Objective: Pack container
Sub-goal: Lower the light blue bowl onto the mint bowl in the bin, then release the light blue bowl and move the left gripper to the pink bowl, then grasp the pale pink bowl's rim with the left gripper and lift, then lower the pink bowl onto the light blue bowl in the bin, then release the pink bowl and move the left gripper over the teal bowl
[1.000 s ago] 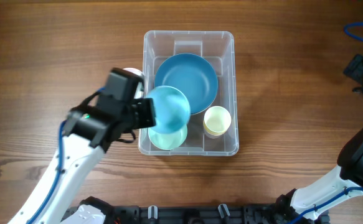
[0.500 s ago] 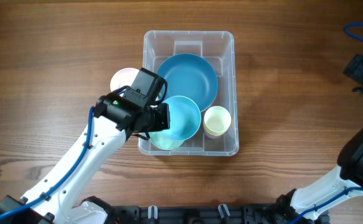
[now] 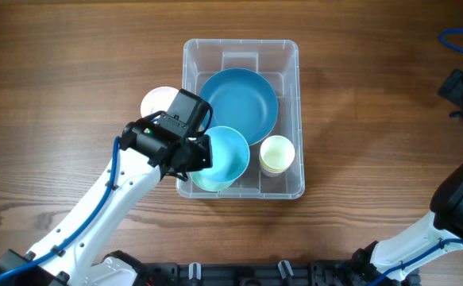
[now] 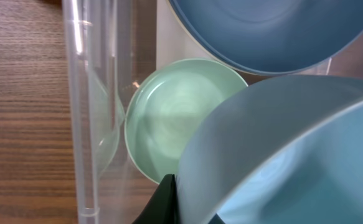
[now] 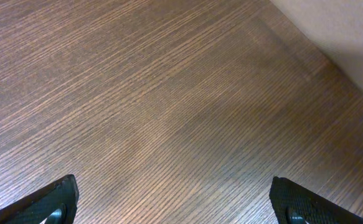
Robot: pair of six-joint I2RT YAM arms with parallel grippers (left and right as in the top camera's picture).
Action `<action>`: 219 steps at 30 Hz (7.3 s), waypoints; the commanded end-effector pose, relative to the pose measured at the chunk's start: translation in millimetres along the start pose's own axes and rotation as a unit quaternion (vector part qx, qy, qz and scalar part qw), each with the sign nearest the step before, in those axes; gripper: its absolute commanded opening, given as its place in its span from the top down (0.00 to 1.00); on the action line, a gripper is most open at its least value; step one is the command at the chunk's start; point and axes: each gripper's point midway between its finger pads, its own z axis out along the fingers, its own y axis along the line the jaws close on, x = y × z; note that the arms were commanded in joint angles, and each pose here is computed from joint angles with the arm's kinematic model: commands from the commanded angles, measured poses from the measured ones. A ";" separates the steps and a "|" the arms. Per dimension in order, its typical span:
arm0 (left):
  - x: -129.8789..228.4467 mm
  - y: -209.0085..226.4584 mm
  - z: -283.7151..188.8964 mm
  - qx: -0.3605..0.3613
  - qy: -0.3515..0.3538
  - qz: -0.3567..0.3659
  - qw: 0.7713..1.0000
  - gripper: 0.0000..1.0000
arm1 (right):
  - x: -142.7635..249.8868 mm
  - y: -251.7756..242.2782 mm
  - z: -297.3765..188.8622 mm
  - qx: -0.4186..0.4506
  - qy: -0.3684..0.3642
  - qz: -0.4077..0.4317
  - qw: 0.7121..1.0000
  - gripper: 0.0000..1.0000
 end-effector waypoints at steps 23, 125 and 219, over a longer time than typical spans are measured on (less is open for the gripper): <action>-87.3 64.6 -83.6 -0.040 -0.186 -0.138 0.972 0.40 | -4.2 -3.2 -0.8 0.004 -0.005 -0.002 1.000 0.00; -12.6 4.0 -31.5 -0.019 -0.001 -0.052 0.998 0.92 | -4.3 -2.8 -0.8 0.004 -0.005 -0.002 1.000 0.00; -12.0 -42.2 15.8 -0.036 -0.008 -0.057 0.998 0.96 | -4.2 -2.8 -0.8 0.004 -0.005 -0.002 1.000 0.00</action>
